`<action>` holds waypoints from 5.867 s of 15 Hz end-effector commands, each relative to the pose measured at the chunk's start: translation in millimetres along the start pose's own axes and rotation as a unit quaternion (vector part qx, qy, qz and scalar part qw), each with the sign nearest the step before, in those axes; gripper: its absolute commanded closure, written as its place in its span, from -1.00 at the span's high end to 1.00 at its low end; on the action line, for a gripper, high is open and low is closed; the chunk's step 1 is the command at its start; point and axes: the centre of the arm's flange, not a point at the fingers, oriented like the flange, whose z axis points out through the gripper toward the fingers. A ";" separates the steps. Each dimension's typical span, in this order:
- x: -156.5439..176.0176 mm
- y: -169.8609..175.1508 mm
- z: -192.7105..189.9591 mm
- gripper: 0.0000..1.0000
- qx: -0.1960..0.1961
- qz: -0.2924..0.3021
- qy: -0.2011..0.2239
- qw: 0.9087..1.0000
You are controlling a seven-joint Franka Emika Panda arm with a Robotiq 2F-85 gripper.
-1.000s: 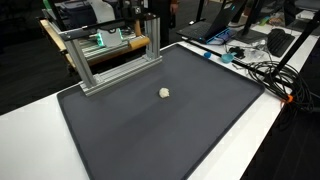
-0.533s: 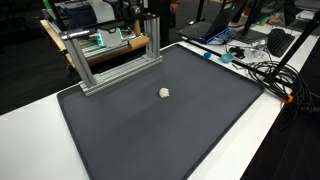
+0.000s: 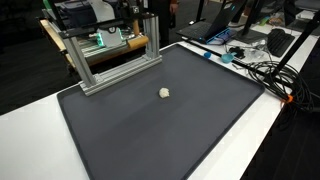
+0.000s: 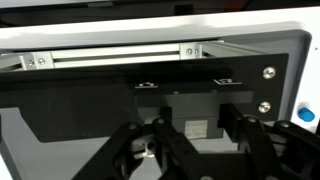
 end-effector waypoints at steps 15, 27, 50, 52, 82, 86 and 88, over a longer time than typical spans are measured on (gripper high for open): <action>93.9 -39.4 -12.8 -0.57 0.013 0.087 0.091 0.992; 176.5 -93.4 10.0 -0.07 0.003 0.039 0.079 0.996; 241.0 -9.4 87.5 -0.57 -0.018 0.118 0.066 0.991; 224.2 -17.9 98.9 -0.07 -0.033 0.117 0.062 0.991; 233.5 11.2 140.4 -0.57 -0.050 0.086 0.043 0.994; 240.2 10.3 140.1 -0.57 -0.045 0.106 0.057 0.992; 247.8 12.1 134.0 -0.57 -0.044 0.119 0.072 0.989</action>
